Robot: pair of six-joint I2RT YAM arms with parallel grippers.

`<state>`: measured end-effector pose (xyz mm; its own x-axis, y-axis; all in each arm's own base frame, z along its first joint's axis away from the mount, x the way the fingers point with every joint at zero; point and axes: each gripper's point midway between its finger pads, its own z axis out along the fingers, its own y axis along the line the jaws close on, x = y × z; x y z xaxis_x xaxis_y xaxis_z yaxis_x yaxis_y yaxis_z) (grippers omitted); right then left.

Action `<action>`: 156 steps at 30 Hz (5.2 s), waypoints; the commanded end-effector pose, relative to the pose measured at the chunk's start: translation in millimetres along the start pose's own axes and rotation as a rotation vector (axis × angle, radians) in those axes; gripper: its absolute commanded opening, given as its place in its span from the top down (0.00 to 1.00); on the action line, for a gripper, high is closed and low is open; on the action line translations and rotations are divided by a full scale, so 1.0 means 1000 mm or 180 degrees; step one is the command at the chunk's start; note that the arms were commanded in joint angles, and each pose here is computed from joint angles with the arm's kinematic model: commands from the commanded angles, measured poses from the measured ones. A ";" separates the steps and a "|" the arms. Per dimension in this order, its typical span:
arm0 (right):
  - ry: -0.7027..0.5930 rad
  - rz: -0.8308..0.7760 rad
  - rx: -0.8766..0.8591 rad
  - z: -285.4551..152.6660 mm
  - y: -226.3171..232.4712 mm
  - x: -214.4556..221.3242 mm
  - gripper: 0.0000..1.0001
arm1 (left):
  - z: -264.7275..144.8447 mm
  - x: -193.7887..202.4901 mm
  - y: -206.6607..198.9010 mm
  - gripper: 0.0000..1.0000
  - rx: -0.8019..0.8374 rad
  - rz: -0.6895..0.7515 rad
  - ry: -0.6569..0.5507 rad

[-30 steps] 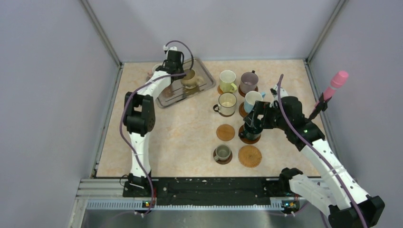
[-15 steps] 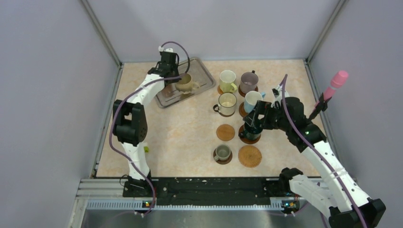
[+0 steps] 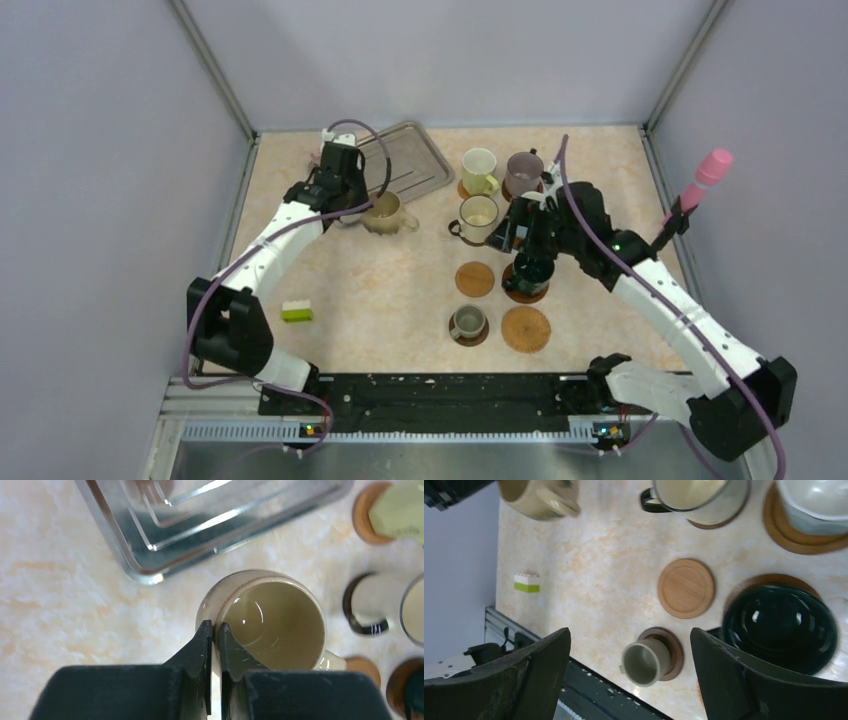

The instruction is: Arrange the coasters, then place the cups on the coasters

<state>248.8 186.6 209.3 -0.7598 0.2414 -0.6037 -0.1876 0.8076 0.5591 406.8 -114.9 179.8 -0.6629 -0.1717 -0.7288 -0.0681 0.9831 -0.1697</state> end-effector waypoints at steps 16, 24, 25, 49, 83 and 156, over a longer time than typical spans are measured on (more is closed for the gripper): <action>0.0491 -0.0350 -0.0481 0.145 0.129 0.022 0.20 | -0.080 0.074 -0.022 1.00 0.0576 -0.0153 -0.0150; 0.0902 -0.0511 -0.0300 0.190 0.119 0.065 0.25 | -0.076 0.087 -0.018 1.00 0.0531 -0.0112 -0.0021; 0.0942 -0.0529 -0.0291 0.194 0.118 0.070 0.26 | -0.075 0.088 -0.016 1.00 0.0486 -0.0119 -0.0003; 0.1113 -0.0859 -0.0091 0.238 0.129 0.102 0.44 | -0.155 0.016 0.050 0.93 -0.0238 -0.0176 -0.1079; 0.0087 -0.0853 0.0593 0.004 0.078 -0.017 1.00 | -0.154 0.046 0.058 0.01 -0.0049 0.0415 -0.1142; 0.0840 -0.0353 0.2694 -0.048 -0.128 0.136 0.94 | -0.160 0.045 0.057 0.01 0.0017 0.0395 -0.1232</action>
<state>130.5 86.6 78.6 -0.9221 0.0913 -0.3761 0.1679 0.9700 -0.1760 248.3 -54.4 230.1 -0.3892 -0.0472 -0.9199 -0.0057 0.9988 -0.0488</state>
